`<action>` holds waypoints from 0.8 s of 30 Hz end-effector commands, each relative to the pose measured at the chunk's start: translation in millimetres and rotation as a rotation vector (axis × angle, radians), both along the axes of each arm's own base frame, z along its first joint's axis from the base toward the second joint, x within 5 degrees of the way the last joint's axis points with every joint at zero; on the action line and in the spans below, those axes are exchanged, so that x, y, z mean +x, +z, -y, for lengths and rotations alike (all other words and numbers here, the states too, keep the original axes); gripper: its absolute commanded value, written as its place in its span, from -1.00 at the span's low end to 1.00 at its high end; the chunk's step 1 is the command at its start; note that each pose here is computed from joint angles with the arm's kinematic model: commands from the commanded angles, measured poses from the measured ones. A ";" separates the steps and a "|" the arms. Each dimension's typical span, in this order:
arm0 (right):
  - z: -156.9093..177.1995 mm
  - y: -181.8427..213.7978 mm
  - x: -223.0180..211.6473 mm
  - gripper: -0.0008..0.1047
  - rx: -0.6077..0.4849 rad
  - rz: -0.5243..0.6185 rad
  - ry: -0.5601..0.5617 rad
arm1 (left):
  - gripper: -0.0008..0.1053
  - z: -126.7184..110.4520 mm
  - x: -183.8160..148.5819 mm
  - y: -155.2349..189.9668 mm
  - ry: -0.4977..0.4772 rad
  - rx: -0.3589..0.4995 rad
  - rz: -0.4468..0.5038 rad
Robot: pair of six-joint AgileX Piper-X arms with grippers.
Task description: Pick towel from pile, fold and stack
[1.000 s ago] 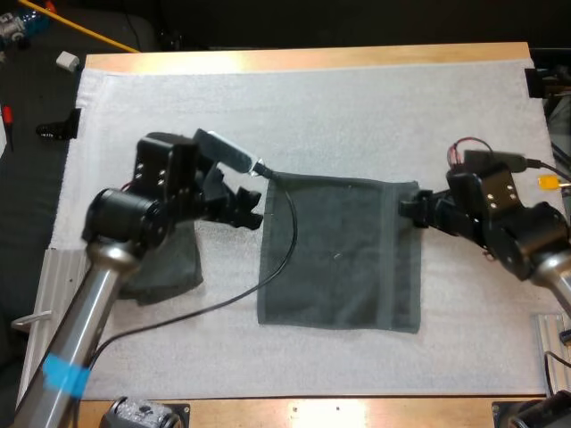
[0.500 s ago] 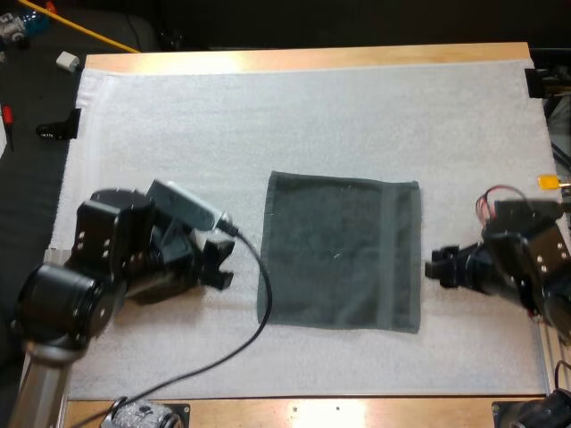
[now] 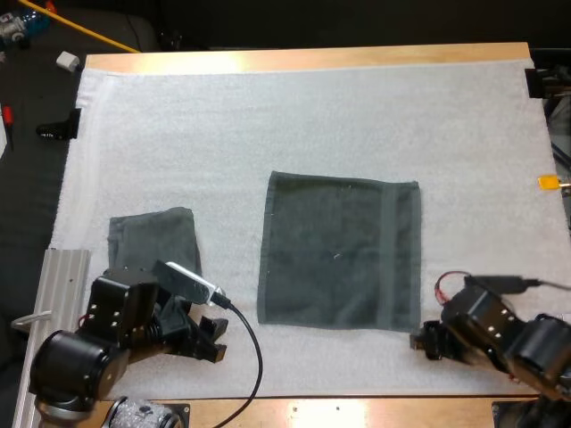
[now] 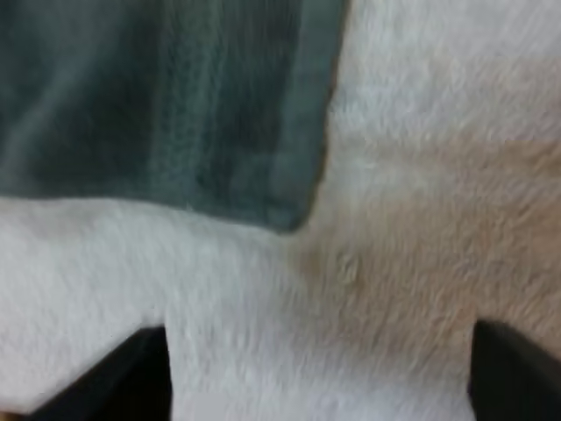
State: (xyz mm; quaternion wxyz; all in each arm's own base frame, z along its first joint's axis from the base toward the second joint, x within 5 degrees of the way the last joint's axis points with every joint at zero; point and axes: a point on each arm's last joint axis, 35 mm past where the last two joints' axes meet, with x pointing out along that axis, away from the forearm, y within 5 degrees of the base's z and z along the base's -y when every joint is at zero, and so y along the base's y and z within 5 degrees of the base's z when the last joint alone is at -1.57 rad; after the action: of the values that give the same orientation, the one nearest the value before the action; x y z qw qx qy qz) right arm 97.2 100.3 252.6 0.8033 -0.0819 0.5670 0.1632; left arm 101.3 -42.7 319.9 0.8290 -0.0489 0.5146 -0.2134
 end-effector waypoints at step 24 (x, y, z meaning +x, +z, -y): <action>-16.2 -123.0 8.1 0.19 0.245 -0.138 -0.298 | 0.16 1.2 -3.0 -32.9 -0.013 -0.029 -0.120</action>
State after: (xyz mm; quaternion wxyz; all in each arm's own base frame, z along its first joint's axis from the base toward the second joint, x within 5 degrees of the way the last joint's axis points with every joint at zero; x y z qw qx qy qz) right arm 102.1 112.5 141.0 0.7899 0.0999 0.5920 0.1245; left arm 98.6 -43.8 287.0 0.7949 -0.0642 0.5609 -0.2223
